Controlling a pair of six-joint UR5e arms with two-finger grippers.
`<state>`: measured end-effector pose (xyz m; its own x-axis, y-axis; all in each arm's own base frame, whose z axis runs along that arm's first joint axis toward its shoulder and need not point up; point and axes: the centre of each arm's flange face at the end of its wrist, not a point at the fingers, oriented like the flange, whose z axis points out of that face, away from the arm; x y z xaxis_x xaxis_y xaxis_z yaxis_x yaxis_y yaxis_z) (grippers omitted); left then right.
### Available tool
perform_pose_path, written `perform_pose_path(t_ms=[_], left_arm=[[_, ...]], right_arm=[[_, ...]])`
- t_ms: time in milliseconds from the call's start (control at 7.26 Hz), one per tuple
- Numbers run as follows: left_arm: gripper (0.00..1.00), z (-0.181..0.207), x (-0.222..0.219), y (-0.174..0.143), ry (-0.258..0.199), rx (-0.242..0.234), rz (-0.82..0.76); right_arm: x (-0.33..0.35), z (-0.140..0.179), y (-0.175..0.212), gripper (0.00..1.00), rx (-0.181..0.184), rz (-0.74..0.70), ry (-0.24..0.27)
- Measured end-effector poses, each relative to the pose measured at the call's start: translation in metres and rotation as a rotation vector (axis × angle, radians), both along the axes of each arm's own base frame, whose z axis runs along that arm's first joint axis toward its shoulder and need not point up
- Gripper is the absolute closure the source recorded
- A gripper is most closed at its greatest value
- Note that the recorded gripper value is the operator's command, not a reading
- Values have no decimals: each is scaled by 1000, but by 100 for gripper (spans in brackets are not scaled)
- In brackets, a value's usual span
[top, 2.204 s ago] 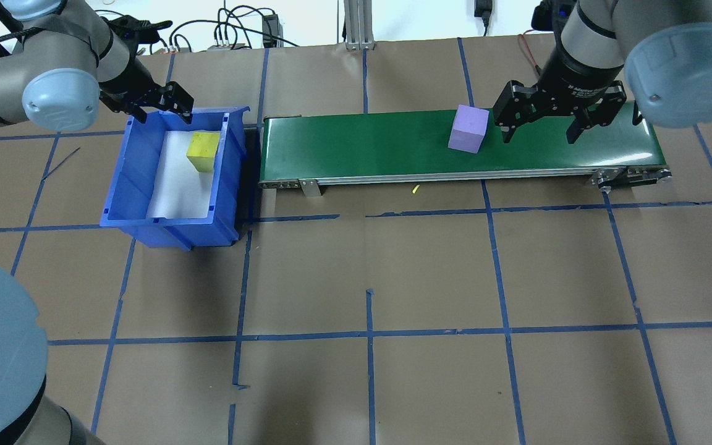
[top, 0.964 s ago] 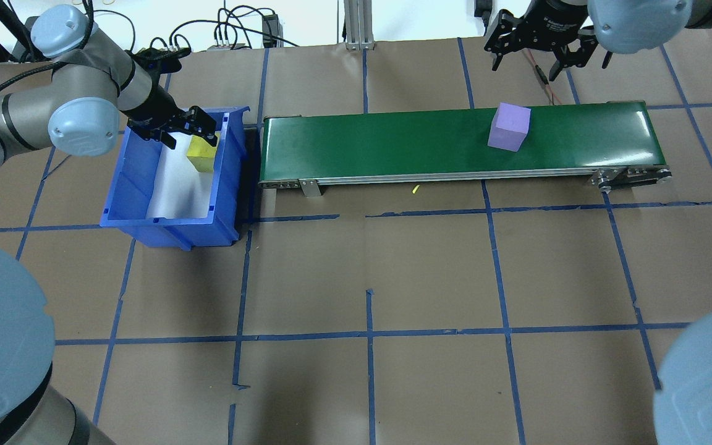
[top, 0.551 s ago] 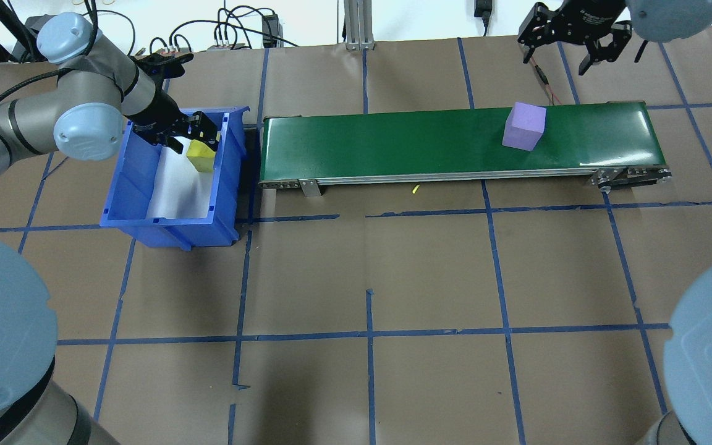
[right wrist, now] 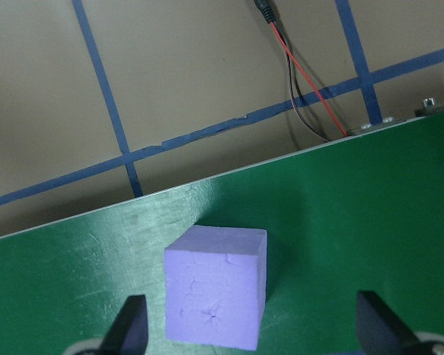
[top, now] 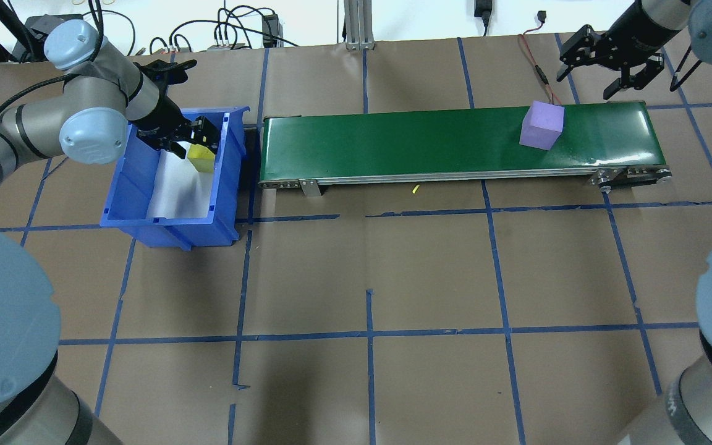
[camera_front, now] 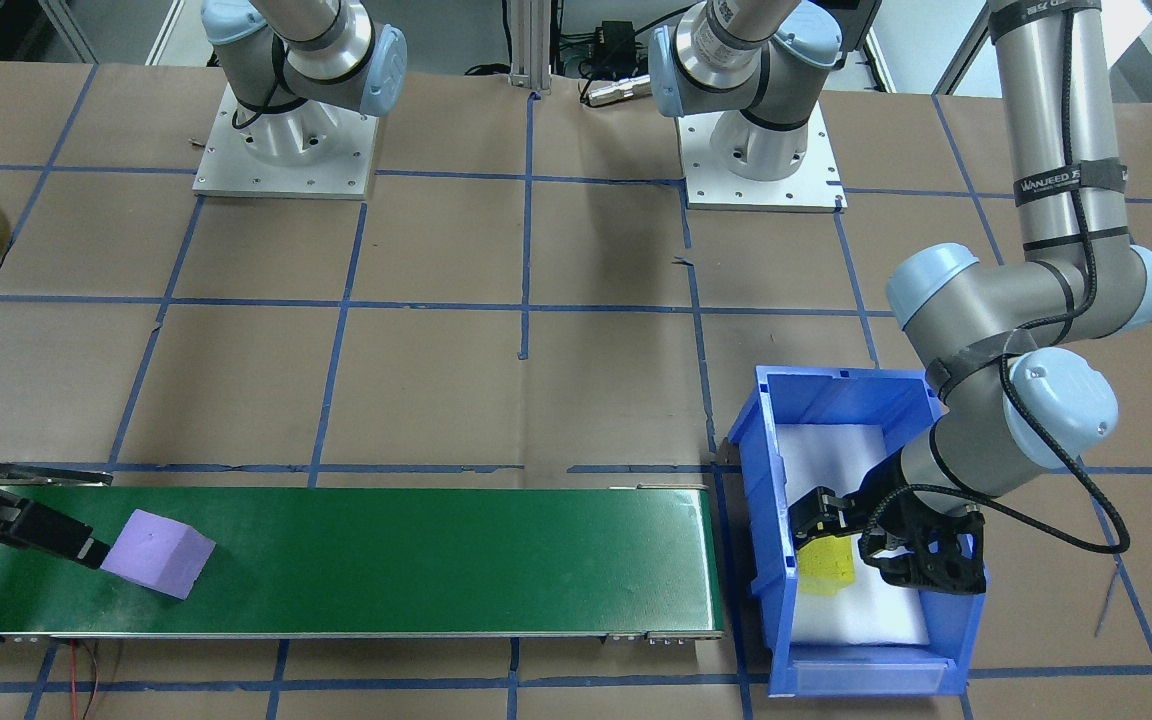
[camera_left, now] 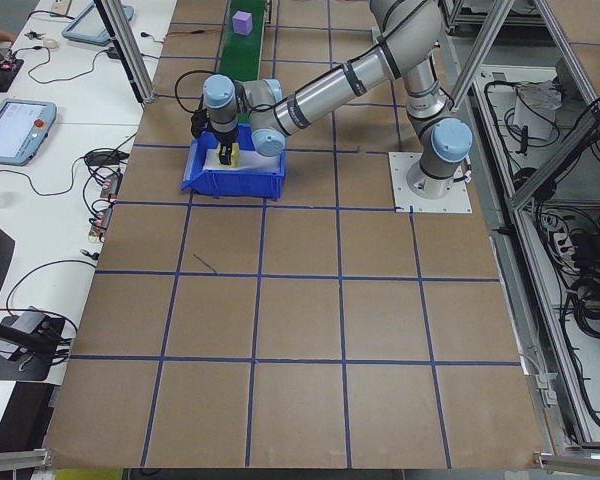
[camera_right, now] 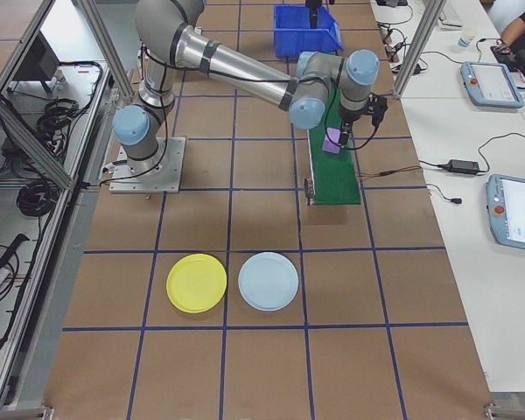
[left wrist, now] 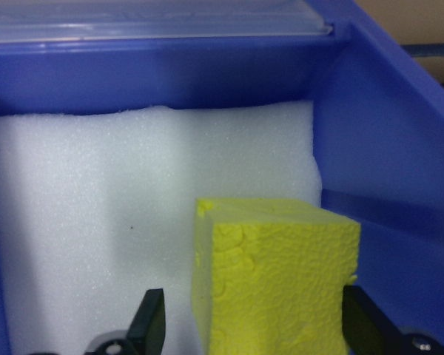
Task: Move block left to right into plate
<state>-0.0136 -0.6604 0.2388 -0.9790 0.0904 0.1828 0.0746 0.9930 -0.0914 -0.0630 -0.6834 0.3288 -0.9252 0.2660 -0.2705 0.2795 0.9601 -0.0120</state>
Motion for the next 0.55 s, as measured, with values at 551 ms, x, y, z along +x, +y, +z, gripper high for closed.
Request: perform_pose_path(t_ms=[551], left_arm=[[13,11,1,-5,4,-12,51]], right_arm=[[-1,-52,-4,0,8,-5,-88]])
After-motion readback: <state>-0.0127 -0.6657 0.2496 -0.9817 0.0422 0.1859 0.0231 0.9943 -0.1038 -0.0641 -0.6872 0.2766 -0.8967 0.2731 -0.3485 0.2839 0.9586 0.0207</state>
